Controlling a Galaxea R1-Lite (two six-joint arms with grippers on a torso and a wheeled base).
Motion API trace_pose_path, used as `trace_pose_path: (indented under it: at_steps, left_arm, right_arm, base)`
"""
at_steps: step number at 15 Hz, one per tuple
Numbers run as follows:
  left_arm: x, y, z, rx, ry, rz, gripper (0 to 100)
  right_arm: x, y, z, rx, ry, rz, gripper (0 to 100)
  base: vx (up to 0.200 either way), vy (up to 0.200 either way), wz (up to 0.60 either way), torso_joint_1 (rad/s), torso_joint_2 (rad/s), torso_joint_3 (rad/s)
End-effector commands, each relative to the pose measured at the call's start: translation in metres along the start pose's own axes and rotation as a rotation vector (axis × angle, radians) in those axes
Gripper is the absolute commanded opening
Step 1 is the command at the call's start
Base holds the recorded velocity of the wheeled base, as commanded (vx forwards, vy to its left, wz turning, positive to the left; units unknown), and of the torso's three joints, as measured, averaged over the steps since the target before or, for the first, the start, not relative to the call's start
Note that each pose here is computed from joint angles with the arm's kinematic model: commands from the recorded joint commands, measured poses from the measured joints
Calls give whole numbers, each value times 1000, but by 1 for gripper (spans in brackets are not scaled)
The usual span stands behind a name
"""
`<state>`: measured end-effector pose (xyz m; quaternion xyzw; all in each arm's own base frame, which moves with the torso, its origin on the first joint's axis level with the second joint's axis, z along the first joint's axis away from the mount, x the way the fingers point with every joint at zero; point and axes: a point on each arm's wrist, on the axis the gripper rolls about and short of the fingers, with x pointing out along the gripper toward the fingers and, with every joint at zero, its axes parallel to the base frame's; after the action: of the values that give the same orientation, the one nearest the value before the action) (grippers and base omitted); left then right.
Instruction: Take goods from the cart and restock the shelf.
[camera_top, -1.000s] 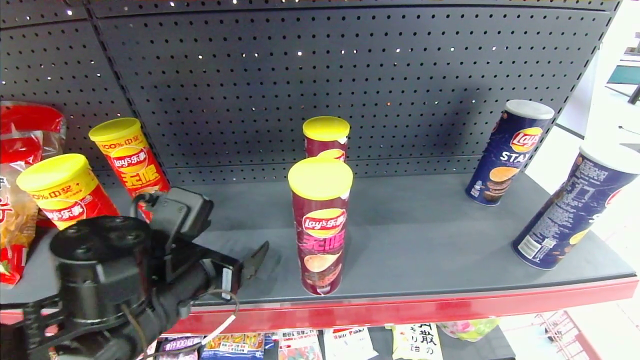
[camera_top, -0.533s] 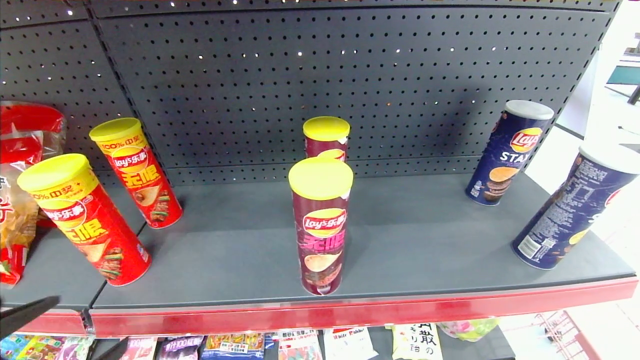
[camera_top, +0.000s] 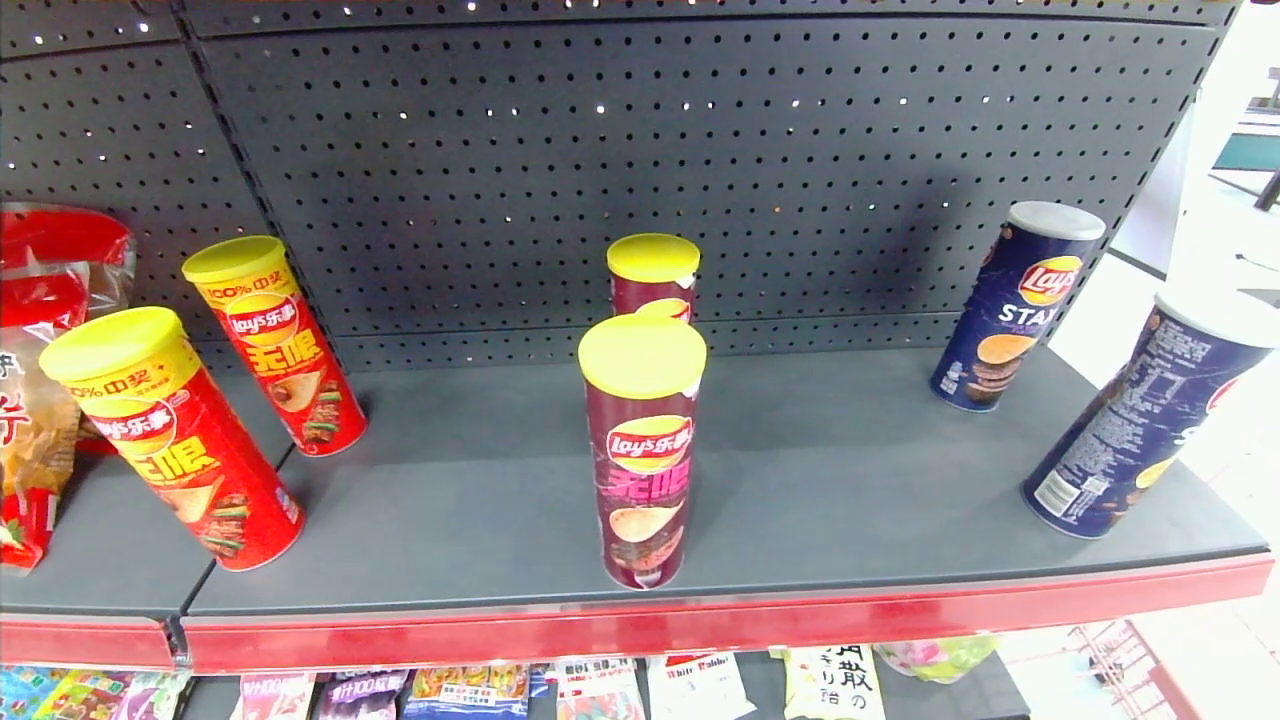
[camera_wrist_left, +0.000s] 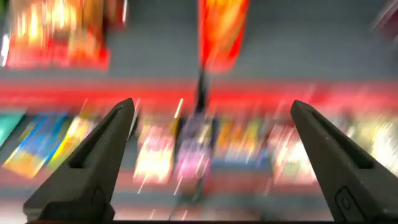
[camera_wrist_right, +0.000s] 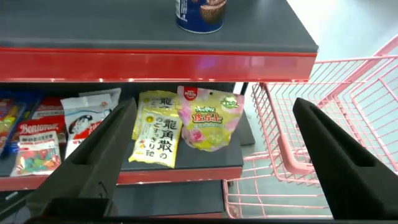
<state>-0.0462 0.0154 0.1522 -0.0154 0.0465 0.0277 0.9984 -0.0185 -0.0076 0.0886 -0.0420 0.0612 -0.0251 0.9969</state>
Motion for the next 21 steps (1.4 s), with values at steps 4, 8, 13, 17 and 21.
trace_pose_path:
  at_steps: [4, 8, 13, 17, 21]
  left_arm:
    - [19, -4, -34, -3, -7, -7, 100]
    - [38, -9, -68, 14, -17, -104, 100]
    - [38, -11, -69, 18, -14, -172, 100]
    - [35, -14, -73, 13, -19, -39, 100]
    - [32, -15, -74, 36, -55, -118, 100]
  right_arm:
    - [1, 4, -3, 51, -18, 153, 100]
    - [1, 9, -3, 111, -61, 446, 100]
    - [4, 5, -3, 128, -34, 260, 100]
    - [7, 5, -1, 69, 10, 136, 100]
    - [9, 5, 6, 71, 33, -2, 100]
  base:
    - [0, 0, 0, 0, 0, 0]
    - [0, 0, 0, 0, 0, 0]
    - [0, 0, 0, 0, 0, 0]
    - [0, 0, 0, 0, 0, 0]
    - [0, 0, 0, 0, 0, 0]
